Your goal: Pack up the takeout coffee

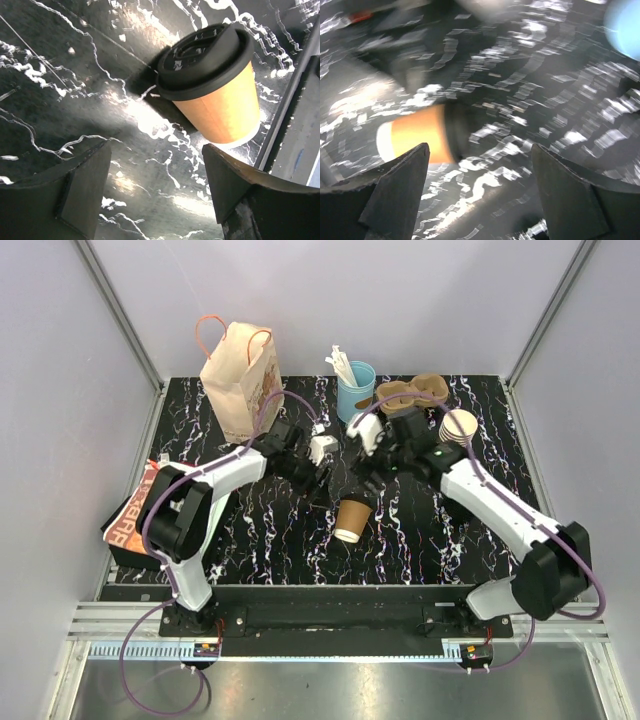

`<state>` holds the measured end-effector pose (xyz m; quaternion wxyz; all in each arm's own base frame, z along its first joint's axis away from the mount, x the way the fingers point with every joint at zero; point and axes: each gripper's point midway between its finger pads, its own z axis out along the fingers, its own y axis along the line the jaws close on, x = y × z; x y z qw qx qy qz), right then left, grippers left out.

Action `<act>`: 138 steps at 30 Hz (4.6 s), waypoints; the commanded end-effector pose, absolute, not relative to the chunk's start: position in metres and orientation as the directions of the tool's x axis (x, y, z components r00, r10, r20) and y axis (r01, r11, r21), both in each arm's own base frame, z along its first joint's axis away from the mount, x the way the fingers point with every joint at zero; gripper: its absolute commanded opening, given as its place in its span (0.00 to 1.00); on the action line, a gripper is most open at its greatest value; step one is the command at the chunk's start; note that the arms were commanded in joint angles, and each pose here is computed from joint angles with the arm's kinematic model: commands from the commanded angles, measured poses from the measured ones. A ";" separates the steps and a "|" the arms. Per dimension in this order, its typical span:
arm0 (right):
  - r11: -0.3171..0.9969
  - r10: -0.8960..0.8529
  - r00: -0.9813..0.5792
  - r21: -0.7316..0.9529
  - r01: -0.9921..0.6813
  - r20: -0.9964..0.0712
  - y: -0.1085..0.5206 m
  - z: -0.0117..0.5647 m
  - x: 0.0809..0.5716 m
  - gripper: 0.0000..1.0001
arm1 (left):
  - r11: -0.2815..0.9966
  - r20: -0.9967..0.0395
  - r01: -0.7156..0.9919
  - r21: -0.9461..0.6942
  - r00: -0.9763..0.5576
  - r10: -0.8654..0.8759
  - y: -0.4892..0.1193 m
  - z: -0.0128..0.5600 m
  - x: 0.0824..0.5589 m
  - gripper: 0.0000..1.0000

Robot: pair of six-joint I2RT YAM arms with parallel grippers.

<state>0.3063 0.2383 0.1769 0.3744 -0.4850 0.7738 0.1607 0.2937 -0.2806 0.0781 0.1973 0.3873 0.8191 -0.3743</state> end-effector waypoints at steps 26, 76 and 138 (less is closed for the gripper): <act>0.789 -0.392 -0.283 -0.161 -0.592 -0.875 0.140 0.249 0.329 0.93 | 0.705 -0.556 0.679 -0.205 -0.674 0.487 -0.349 0.104 0.249 0.99; 0.515 -0.321 -0.189 -0.004 -0.857 -0.928 0.182 0.298 0.268 0.89 | 0.341 -0.832 0.916 -0.211 -0.351 0.430 -0.344 0.172 0.261 0.62; 0.163 -0.434 -0.317 0.272 -0.948 -0.844 0.260 0.252 0.223 0.28 | 0.003 -0.873 0.931 -0.365 -0.343 0.347 -0.331 0.191 0.218 0.65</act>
